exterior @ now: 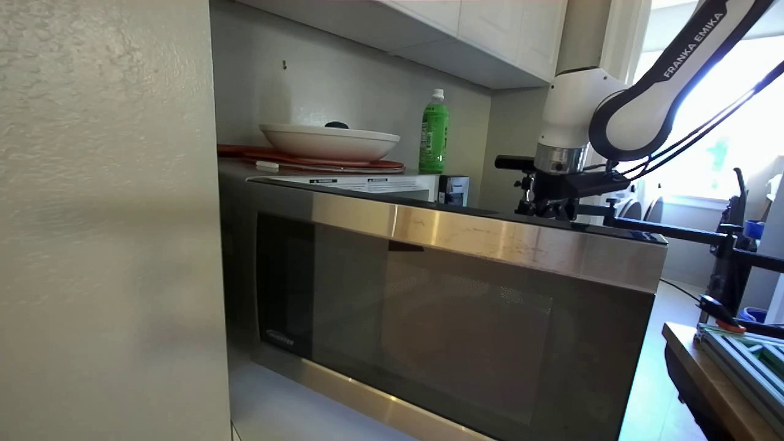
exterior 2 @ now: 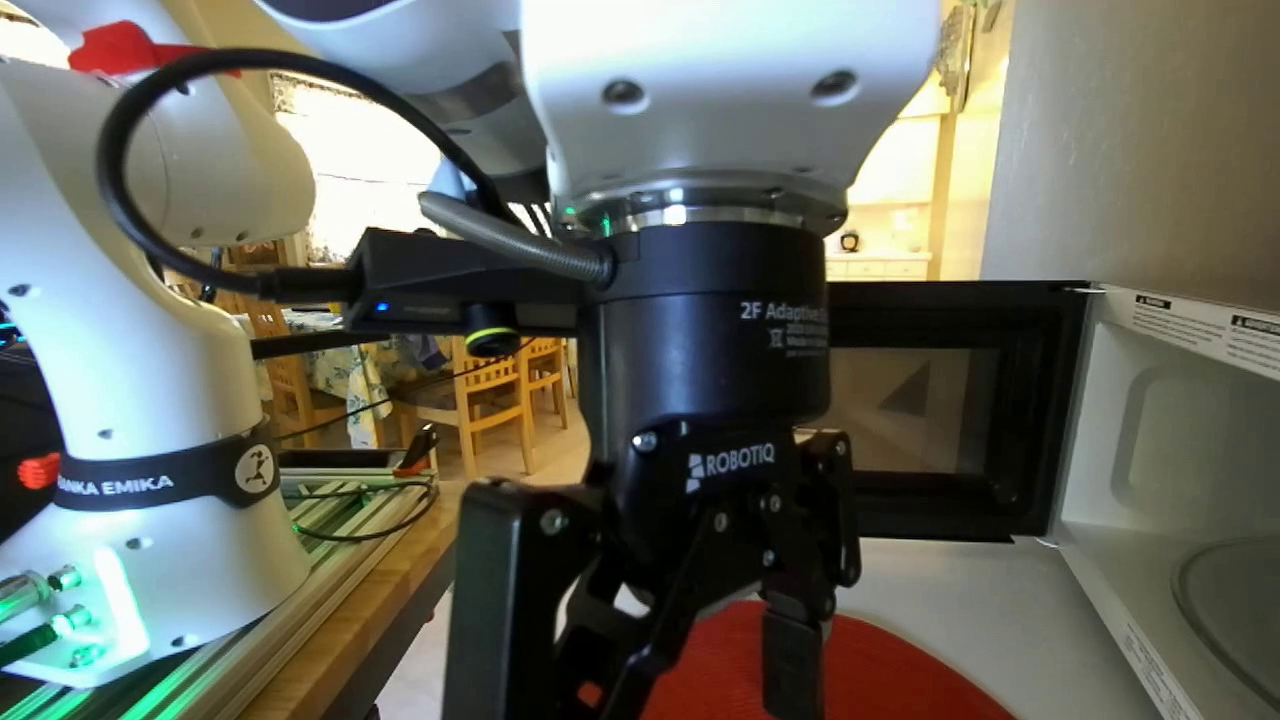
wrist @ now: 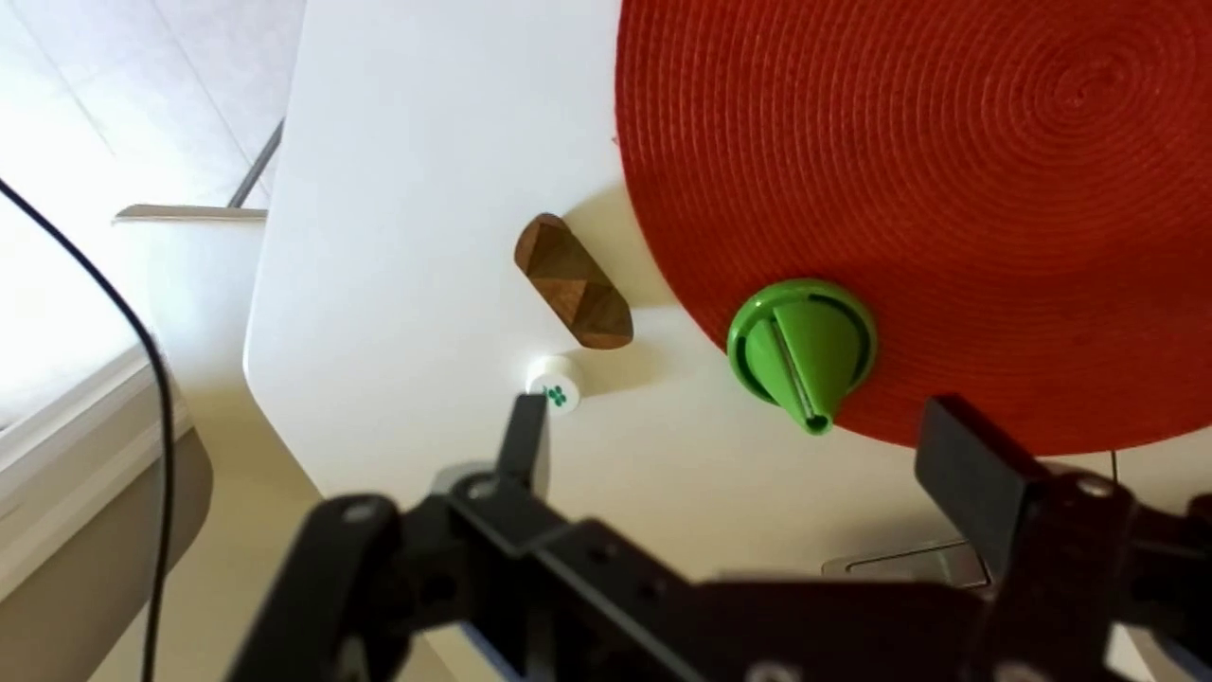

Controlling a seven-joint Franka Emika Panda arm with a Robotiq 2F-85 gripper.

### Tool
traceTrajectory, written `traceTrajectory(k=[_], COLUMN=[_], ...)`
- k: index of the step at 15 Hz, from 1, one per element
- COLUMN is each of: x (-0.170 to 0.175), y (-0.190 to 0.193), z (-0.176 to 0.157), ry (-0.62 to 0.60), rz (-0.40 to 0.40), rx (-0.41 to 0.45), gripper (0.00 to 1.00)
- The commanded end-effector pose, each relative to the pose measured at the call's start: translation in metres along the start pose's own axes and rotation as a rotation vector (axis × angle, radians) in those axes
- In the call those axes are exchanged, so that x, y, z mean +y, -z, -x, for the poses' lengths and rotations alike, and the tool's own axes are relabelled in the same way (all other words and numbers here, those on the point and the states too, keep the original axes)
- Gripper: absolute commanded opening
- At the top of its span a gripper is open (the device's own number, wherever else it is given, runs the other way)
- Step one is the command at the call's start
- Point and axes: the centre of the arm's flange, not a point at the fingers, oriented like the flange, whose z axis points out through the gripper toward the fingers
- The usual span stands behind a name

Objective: Place the green cone shaped object on the far left side of the red mat in front of the microwave

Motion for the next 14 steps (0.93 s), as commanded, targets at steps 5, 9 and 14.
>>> traceTrajectory(k=[5, 9, 14], x=[-0.016, -0.014, -0.016], y=[-0.038, -0.06, -0.087], z=[-0.012, -0.028, -0.037], ry=[-0.097, -0.157, -0.221], rz=[-0.039, -0.037, -0.025], rx=[0.038, 0.042, 0.011], gripper=[1.0, 1.0, 1.0])
